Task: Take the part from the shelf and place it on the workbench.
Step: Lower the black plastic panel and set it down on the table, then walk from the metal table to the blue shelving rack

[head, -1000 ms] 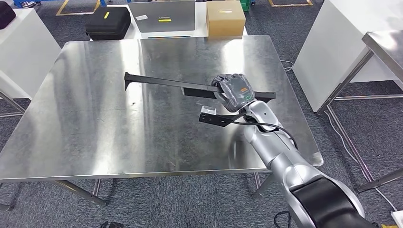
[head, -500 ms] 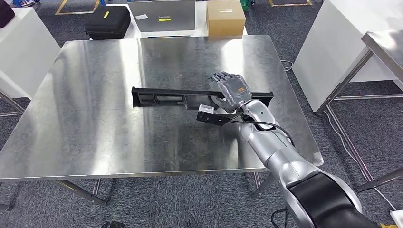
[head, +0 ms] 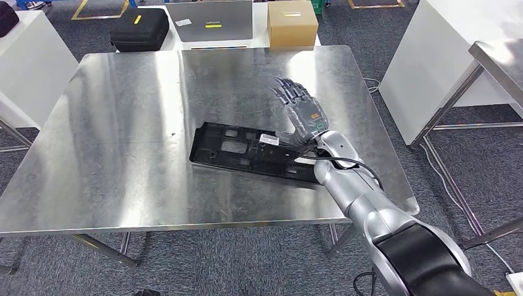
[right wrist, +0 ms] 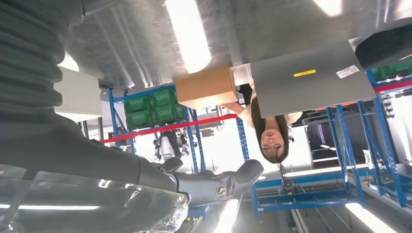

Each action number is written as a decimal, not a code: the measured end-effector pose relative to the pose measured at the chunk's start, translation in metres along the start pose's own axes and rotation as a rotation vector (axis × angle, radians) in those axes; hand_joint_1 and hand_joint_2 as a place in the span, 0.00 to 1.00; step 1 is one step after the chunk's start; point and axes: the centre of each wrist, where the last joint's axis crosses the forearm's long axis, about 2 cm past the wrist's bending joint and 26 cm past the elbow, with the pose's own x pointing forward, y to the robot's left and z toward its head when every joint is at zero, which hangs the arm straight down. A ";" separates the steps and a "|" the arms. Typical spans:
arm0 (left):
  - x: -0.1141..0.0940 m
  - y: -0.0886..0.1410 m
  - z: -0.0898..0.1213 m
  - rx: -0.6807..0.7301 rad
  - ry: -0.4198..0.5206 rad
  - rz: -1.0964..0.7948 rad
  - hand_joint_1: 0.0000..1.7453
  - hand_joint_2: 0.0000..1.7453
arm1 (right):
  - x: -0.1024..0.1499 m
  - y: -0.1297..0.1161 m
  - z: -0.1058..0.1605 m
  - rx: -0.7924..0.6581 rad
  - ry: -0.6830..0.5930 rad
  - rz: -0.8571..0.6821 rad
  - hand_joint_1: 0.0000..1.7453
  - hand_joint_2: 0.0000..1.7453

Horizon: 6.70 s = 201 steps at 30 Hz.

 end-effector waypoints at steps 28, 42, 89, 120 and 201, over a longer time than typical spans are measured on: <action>-0.015 0.003 0.009 0.027 0.043 0.048 0.00 0.00 | -0.102 -0.098 0.013 -0.098 0.338 0.320 0.00 1.00; -0.021 -0.002 0.017 0.048 0.069 0.132 0.00 0.00 | -0.234 -0.191 0.198 -0.229 0.799 0.503 0.00 1.00; -0.021 -0.015 0.028 -0.026 0.218 0.181 0.00 0.00 | 0.095 0.137 0.500 0.056 2.016 -0.324 0.00 1.00; -0.028 0.007 0.012 -0.154 0.281 0.122 0.00 0.00 | 0.194 0.188 0.430 0.558 1.970 -0.847 0.00 1.00; -0.036 0.009 0.018 -0.175 0.266 0.102 0.00 0.00 | 0.202 0.189 0.429 0.610 1.972 -0.818 0.00 1.00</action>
